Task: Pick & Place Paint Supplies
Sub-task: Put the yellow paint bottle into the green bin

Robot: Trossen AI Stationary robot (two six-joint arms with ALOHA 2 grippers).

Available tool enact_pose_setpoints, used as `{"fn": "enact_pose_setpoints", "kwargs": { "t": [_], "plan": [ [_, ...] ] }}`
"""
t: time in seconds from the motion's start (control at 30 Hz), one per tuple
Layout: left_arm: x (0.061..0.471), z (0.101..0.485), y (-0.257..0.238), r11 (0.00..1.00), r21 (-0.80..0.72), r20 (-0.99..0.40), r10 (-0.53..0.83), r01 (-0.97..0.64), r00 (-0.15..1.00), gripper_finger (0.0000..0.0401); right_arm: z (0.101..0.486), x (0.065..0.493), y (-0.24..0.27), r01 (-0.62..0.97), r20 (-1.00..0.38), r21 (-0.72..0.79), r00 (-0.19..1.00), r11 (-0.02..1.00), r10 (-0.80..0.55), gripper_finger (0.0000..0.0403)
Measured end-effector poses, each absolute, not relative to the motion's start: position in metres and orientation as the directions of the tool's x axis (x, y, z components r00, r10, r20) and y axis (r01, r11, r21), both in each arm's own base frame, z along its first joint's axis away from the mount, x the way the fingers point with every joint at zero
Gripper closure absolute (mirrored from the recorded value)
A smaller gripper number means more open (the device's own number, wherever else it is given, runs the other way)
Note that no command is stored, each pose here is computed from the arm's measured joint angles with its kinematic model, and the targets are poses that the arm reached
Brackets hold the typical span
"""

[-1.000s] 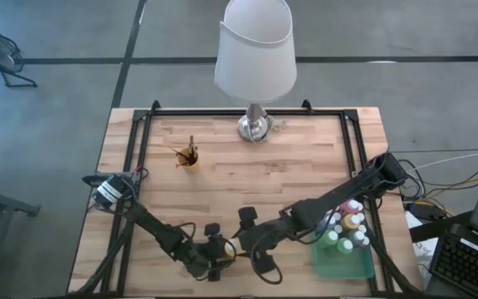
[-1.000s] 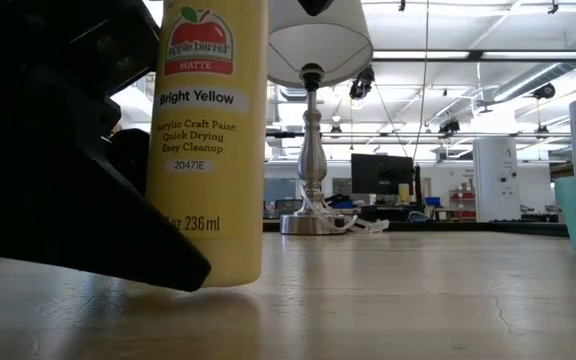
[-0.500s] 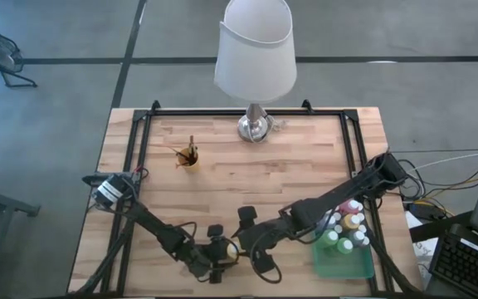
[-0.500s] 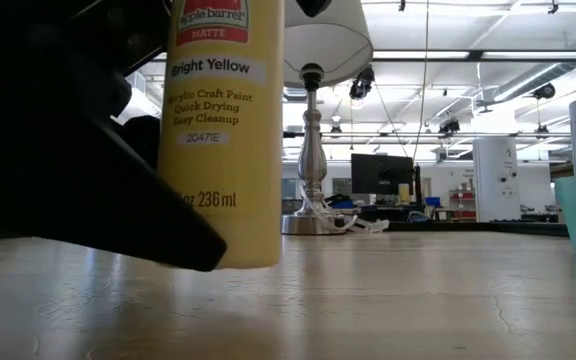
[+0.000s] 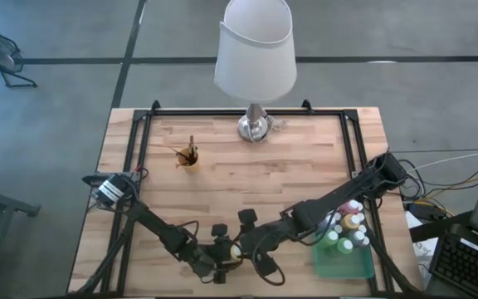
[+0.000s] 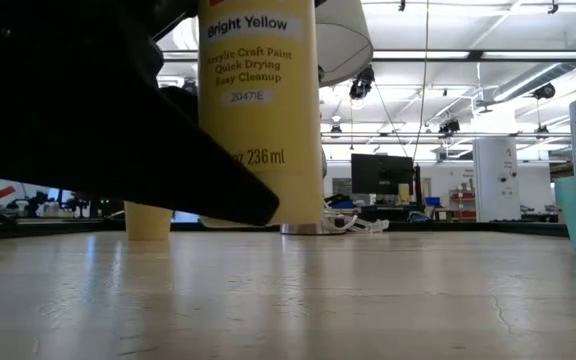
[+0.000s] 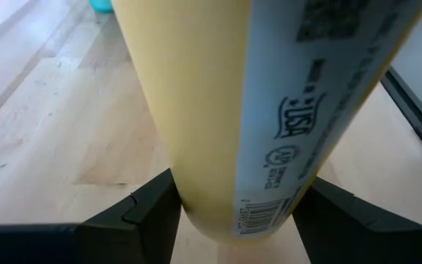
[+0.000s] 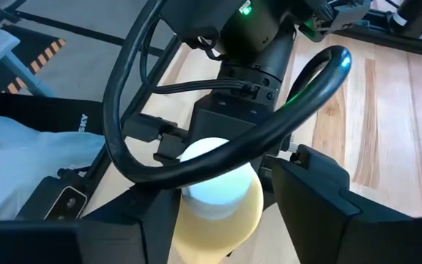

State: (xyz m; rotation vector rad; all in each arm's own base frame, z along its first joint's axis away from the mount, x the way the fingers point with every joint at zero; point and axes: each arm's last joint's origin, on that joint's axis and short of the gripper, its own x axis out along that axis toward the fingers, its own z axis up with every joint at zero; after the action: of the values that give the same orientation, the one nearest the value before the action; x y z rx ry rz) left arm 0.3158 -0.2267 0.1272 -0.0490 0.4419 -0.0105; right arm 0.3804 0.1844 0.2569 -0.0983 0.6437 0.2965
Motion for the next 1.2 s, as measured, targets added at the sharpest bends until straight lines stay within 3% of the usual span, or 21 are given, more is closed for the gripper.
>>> {"fn": "enact_pose_setpoints", "kwargs": {
  "t": [0.4, 0.73, 1.03, 1.2],
  "plan": [
    [0.315, 0.125, -0.224, 0.999, -0.040, -0.424, 0.008, -0.027, 0.906, 0.0169, 0.257, 0.380, 0.184, -0.298, -0.606, 0.002, 0.759, 0.955, 0.238, 0.0291],
    [0.315, 0.125, -0.224, 0.997, -0.058, -0.423, 0.014, -0.042, 0.906, 0.0166, 0.257, 0.380, 0.184, -0.296, -0.606, -0.001, 0.760, 0.955, 0.235, 0.0290],
    [0.314, 0.133, -0.223, 0.995, -0.064, -0.431, 0.037, -0.071, 0.901, 0.0090, 0.264, 0.378, 0.182, -0.273, -0.641, -0.004, 0.739, 0.962, 0.207, 0.0290],
    [0.301, 0.143, -0.223, 0.994, -0.012, -0.429, 0.096, -0.112, 0.898, 0.0083, 0.288, 0.363, 0.181, -0.239, -0.679, -0.010, 0.715, 0.971, 0.169, 0.0290]
  ]
}}
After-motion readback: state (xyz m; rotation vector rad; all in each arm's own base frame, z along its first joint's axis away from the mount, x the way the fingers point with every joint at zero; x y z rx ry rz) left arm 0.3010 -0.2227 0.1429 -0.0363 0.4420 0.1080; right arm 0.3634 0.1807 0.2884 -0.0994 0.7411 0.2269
